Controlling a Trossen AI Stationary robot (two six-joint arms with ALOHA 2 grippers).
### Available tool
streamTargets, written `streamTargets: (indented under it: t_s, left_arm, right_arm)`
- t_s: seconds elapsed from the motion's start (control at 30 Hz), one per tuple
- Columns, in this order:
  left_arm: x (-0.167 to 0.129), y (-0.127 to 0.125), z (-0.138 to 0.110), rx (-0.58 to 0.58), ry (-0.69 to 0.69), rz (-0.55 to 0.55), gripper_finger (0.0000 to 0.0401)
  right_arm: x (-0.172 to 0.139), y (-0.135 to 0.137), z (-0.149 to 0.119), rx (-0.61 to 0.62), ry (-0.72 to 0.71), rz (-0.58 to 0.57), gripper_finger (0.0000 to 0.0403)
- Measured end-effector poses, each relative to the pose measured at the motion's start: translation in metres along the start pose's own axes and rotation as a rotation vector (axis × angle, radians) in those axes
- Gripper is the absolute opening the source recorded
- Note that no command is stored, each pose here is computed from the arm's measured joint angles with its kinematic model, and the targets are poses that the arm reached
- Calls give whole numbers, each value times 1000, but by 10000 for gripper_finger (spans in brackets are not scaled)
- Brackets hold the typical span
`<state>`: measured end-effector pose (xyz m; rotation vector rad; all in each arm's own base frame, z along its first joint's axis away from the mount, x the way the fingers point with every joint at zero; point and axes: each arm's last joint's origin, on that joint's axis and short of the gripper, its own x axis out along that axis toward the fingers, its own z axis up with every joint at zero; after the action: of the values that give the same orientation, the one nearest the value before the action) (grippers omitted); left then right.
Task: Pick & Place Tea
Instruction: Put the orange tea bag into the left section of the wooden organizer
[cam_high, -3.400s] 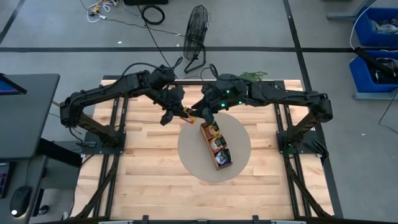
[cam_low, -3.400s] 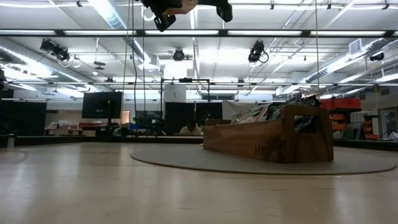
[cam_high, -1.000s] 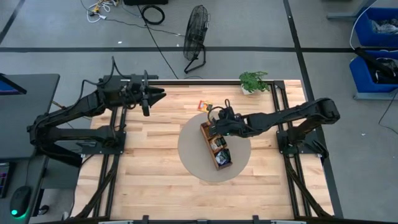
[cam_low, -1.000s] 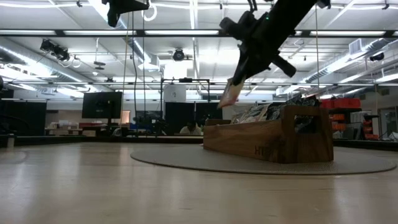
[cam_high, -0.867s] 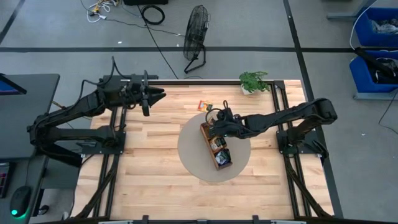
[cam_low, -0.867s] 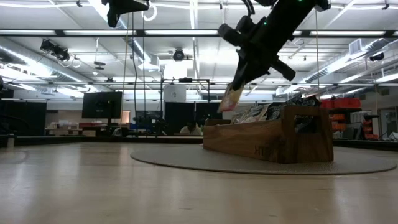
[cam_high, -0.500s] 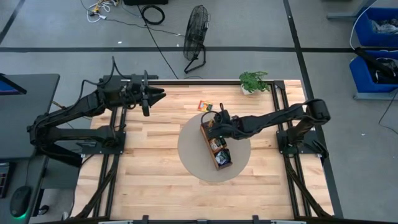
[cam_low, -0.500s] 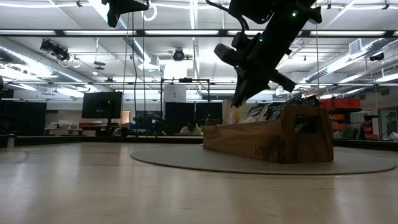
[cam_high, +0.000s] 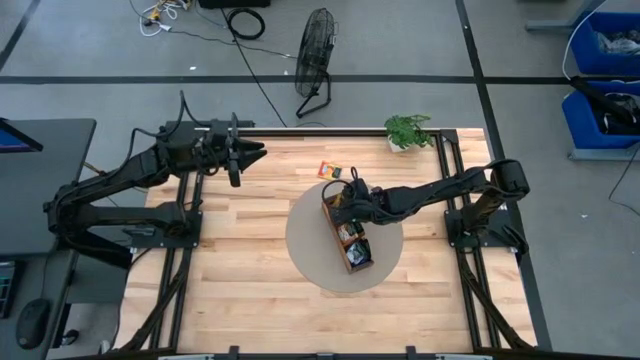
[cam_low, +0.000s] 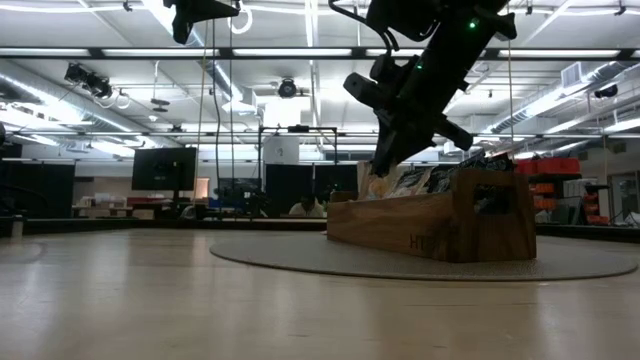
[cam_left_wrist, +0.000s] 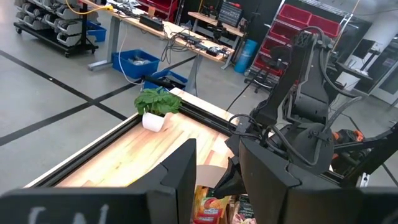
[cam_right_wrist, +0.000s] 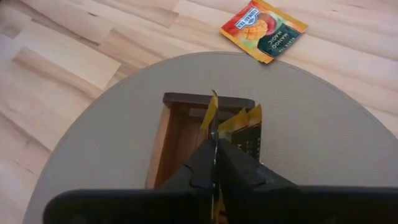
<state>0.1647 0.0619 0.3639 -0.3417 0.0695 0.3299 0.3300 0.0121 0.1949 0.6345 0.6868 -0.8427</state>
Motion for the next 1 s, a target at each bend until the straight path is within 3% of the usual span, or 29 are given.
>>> streamTargets:
  t_s: [0.33, 0.53, 0.73, 1.0]
  left_arm:
    - [0, 0, 0, 2, 0, 0, 126]
    - [0, 0, -1, 14, 14, 5, 126]
    - [0, 1, -3, 8, 32, 10, 126]
    - [0, 2, -6, -3, 59, 20, 126]
  right_arm:
    - [1, 0, 0, 8, 53, 27, 95]
    - [-15, 0, 11, -26, 28, 94, 130]
    - [-32, -9, 34, -34, -6, 153, 149]
    - [-21, -32, 75, 79, 118, 333, 164]
